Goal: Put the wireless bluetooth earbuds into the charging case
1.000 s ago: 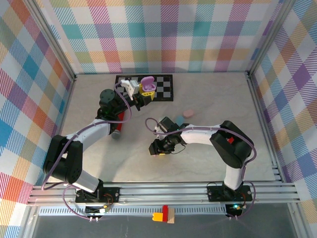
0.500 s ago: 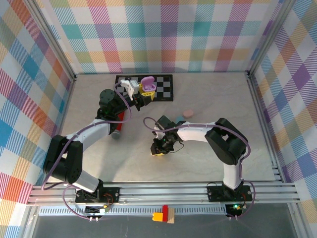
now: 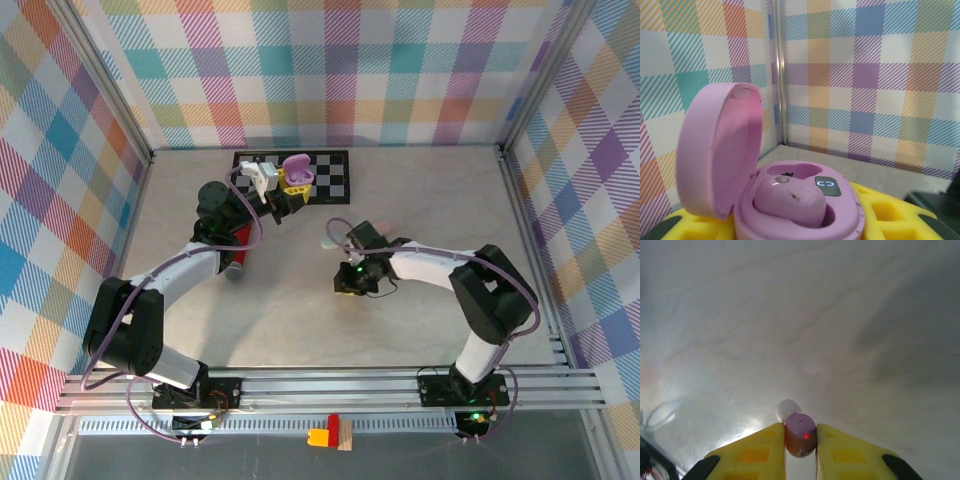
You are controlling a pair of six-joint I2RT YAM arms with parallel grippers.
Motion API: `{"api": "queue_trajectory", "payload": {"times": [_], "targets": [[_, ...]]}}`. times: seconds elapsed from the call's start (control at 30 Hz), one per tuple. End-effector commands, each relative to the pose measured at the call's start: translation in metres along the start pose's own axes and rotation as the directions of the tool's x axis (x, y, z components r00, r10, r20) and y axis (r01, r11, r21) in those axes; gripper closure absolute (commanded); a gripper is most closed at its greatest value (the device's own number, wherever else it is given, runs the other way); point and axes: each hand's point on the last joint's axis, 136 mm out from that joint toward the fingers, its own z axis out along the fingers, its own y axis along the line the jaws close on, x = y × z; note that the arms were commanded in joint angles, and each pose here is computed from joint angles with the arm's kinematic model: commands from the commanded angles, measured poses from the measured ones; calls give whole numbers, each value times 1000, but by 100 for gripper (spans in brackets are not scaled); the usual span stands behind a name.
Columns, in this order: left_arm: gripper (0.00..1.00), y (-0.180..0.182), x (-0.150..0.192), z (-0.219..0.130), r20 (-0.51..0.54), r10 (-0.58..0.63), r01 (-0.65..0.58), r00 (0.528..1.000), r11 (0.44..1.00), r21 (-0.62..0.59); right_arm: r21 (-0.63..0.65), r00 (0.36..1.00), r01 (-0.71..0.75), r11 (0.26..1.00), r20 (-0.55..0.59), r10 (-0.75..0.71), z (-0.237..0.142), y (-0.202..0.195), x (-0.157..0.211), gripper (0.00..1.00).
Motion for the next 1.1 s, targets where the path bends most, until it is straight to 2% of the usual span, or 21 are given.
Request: {"api": "queue_trajectory", "payload": {"times": [0.0, 0.2, 0.33, 0.47, 0.57, 0.83, 1.07], "targets": [[64, -7, -21, -7, 57, 39, -41, 998, 999, 22, 57, 998, -46, 997, 48, 44, -14, -29, -6, 82], [64, -4, -14, -5, 40, 34, -34, 999, 999, 17, 124, 997, -61, 990, 61, 54, -17, -57, -6, 78], [64, -3, -11, -4, 39, 26, -26, 999, 1000, 14, 87, 996, -84, 993, 41, 81, -11, -55, 0, 72], [64, -2, -11, -4, 35, 25, -25, 999, 1000, 17, 21, 994, -105, 994, 33, 104, -12, -44, 6, 61], [64, -2, -10, -4, 33, 24, -24, 999, 1000, 17, -14, 996, -85, 996, 37, 85, -14, -34, 7, 57], [64, 0, -6, -4, 26, 19, -20, 999, 1000, 10, -89, 999, -20, 996, 39, 23, -13, 1, 1, 55], [65, 2, -4, -6, 13, 10, -10, 1000, 1000, 11, -86, 998, 44, 995, 44, -40, -1, 11, -16, 55]]}}
